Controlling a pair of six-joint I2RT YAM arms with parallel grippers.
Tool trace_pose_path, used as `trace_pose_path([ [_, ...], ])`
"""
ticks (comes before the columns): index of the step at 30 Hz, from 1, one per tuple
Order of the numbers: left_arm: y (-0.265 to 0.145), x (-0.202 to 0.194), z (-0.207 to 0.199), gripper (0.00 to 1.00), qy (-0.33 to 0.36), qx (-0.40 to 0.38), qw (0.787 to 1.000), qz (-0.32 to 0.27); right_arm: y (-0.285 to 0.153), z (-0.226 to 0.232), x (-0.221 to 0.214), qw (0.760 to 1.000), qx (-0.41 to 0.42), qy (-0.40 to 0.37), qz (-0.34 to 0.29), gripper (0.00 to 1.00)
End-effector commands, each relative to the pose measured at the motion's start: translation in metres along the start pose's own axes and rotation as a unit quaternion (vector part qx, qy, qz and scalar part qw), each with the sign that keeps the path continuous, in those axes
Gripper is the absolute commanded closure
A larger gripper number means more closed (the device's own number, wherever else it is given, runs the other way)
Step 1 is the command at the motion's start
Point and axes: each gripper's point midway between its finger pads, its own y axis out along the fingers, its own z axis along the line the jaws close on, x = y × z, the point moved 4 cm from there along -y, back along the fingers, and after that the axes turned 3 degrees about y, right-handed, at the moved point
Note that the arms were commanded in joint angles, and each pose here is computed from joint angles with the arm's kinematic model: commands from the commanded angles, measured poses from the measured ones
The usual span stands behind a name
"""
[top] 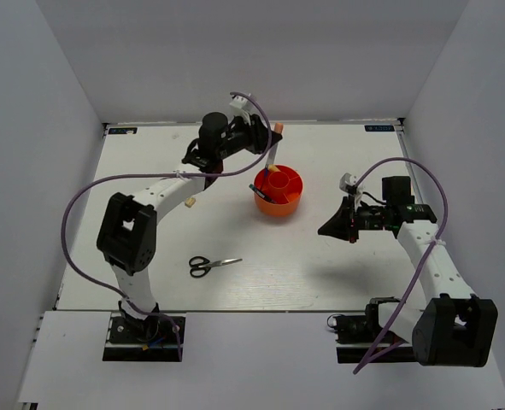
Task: Sort the stationery into containers
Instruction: Place the pen in the storage box.
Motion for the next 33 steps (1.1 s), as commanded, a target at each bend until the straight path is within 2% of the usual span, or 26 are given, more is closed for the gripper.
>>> trace_pose_path([
  [1,0.013,0.039,-0.020,1.00,0.023,-0.060,0.992,-0.106,-0.002,0.005,0.006,0.999,0.030,-0.026,-0.022,1.00],
  [6,0.033,0.035,-0.021,1.00,0.038,-0.065,0.989,-0.127,-0.001,0.008,0.004,0.998,0.043,-0.020,-0.029,1.00],
  [8,0.045,0.019,-0.013,1.00,0.029,-0.060,0.991,-0.116,-0.005,0.004,0.006,0.998,0.035,-0.017,-0.039,1.00],
  [16,0.077,0.000,-0.001,1.00,-0.013,-0.057,0.990,-0.129,-0.009,0.004,0.006,0.998,0.033,-0.016,-0.049,1.00],
  [23,0.081,-0.031,0.008,1.00,-0.026,-0.043,0.994,-0.102,-0.014,0.003,0.008,0.997,0.030,-0.012,-0.063,1.00],
  [33,0.073,-0.076,0.012,1.00,-0.007,-0.039,0.999,-0.030,-0.020,0.004,0.012,0.996,0.033,-0.001,-0.082,1.00],
])
